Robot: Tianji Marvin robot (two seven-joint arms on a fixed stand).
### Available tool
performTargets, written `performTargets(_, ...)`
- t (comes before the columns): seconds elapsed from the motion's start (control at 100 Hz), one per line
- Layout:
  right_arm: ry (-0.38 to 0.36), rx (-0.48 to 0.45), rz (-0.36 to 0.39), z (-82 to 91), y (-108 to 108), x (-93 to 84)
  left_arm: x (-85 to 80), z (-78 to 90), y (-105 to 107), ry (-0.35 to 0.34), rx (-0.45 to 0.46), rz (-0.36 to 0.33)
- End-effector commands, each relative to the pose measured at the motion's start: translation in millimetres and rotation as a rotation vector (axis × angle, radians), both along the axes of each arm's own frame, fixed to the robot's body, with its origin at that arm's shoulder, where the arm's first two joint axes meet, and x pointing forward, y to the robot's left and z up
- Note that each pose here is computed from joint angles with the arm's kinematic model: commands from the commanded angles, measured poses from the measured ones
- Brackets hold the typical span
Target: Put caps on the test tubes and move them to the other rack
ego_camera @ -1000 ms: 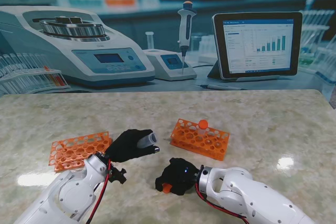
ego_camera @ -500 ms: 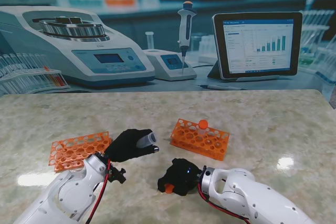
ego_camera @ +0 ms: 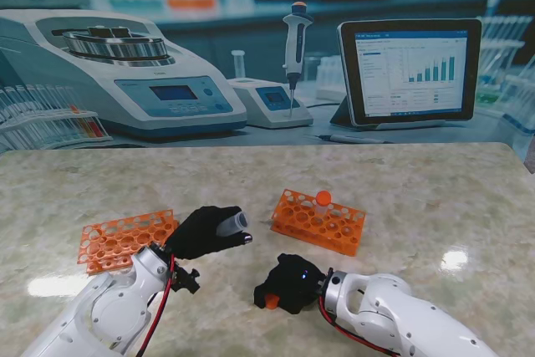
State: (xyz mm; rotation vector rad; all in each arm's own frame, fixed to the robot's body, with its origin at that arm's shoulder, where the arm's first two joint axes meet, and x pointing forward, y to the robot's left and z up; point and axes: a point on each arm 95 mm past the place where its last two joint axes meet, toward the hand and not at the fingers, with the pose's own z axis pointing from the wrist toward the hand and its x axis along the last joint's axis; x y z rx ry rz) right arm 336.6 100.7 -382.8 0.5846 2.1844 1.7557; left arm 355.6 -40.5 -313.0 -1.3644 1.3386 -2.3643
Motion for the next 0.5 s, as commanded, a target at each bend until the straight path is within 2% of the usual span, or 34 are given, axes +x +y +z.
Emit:
performTargets(0.0,0.002,0.0,-0.004,-2.3,-0.3,-2.9,-0.9,0.9,-1.2,-0.003,0.0,-0.004)
performTargets(0.49,0.015,-0.062,0.018,-2.1,-3.7,-2.5,0.7,1.3,-2.1,-0.002,0.001,-0.004)
